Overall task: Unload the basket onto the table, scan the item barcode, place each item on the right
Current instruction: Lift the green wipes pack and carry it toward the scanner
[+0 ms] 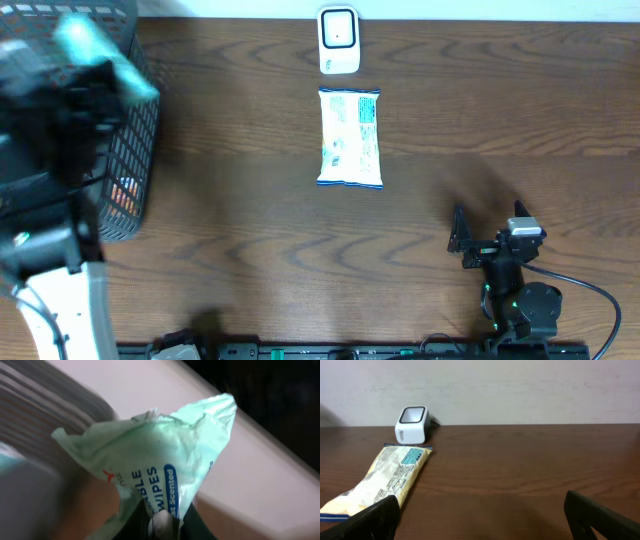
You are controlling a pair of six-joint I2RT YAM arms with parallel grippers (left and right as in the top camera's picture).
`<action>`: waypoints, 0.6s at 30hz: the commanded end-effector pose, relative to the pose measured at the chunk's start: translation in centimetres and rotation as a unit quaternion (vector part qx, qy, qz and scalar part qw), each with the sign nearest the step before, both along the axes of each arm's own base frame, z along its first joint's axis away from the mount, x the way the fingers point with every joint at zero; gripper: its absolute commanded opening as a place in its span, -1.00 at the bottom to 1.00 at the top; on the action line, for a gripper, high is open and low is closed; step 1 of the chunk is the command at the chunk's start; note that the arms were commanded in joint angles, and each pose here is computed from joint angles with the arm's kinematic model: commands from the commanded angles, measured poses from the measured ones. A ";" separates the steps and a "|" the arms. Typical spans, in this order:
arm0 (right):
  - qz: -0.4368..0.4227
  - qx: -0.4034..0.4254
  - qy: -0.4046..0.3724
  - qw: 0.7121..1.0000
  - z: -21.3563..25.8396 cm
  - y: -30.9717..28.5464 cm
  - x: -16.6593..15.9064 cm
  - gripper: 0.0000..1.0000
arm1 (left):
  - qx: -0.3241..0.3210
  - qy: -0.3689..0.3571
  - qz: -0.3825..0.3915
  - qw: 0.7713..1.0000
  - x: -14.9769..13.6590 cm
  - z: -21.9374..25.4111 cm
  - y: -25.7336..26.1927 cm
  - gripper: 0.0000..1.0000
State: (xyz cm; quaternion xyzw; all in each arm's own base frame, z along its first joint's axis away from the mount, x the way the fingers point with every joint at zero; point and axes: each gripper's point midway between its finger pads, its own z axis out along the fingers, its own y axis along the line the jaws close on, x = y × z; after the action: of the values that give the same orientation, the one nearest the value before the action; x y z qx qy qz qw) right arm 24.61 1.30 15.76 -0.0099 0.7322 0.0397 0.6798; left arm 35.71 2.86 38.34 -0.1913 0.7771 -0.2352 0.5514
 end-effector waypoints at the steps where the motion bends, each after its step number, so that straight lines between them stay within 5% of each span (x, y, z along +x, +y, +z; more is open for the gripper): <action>1: -0.010 0.002 0.000 1.000 0.0 -0.5 0.0 0.98 | 0.043 0.033 -0.121 0.991 1.1 -2.9 -6.2 -0.85; 6: -0.010 0.002 0.000 1.000 0.0 -0.5 0.0 0.99 | 0.078 0.113 -0.189 0.972 3.1 -9.0 -12.1 -0.85; 18: -0.010 0.002 0.000 1.000 0.0 -0.5 0.0 0.99 | 0.185 0.287 -0.184 0.922 7.5 -26.7 -17.8 -0.85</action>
State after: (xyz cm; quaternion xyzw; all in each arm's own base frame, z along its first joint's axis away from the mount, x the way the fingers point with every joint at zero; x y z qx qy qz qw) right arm 24.61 1.31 15.75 -0.0100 0.7323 0.0398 0.6797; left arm 42.55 -14.86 14.44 -0.0074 0.9443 -0.1581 0.2885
